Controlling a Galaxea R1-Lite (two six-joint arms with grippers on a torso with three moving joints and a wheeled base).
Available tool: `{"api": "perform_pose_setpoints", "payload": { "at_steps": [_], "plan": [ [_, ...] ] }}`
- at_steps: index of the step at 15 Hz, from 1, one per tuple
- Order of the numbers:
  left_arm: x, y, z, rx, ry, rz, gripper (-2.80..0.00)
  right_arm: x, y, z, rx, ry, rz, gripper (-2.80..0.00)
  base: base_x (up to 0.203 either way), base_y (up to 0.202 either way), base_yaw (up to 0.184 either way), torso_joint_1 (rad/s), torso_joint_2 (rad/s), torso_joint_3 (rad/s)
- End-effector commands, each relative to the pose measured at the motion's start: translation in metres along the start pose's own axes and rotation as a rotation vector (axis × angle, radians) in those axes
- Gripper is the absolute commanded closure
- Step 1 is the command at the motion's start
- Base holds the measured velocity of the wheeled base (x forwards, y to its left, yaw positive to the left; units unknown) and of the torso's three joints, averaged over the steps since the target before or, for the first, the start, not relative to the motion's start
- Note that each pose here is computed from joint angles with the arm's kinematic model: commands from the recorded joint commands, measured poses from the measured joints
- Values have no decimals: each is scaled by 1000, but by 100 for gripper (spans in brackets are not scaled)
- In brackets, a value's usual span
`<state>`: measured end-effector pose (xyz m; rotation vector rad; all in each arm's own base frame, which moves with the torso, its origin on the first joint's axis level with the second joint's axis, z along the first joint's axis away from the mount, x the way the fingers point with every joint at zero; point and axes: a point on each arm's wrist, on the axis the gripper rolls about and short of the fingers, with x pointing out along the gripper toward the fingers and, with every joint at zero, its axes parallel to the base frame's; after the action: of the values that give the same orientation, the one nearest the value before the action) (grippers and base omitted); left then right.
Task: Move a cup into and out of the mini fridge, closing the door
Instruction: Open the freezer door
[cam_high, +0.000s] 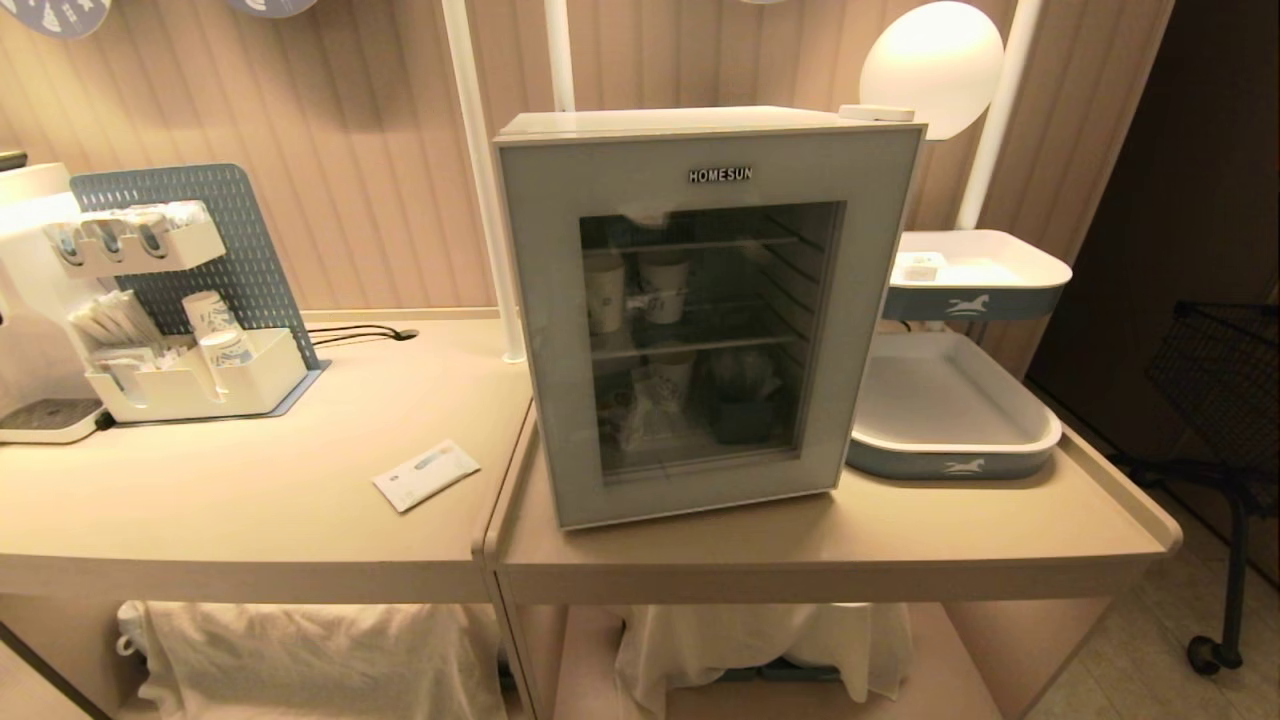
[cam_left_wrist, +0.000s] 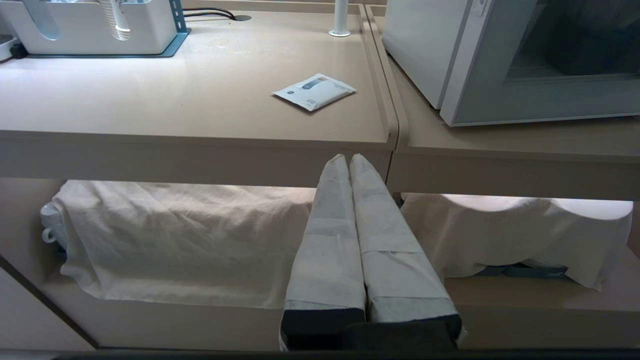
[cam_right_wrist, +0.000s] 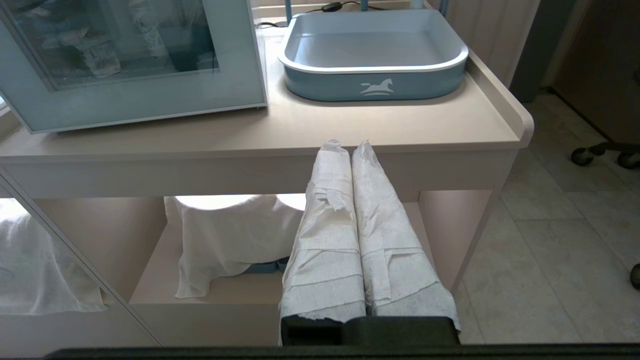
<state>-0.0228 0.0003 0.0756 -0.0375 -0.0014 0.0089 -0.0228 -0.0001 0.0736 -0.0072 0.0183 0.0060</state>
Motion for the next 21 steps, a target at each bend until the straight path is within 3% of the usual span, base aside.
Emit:
{"api": "perform_pose_setpoints", "payload": {
  "at_steps": [1,21],
  "plan": [
    [0,0,0,-1,3,-1,0,0,0,0,0,3,1,0,0,0,0,0,0,0],
    [0,0,0,-1,3,0,0,0,0,0,1,2,0,0,6,0,0,0,-1,0]
  ]
}}
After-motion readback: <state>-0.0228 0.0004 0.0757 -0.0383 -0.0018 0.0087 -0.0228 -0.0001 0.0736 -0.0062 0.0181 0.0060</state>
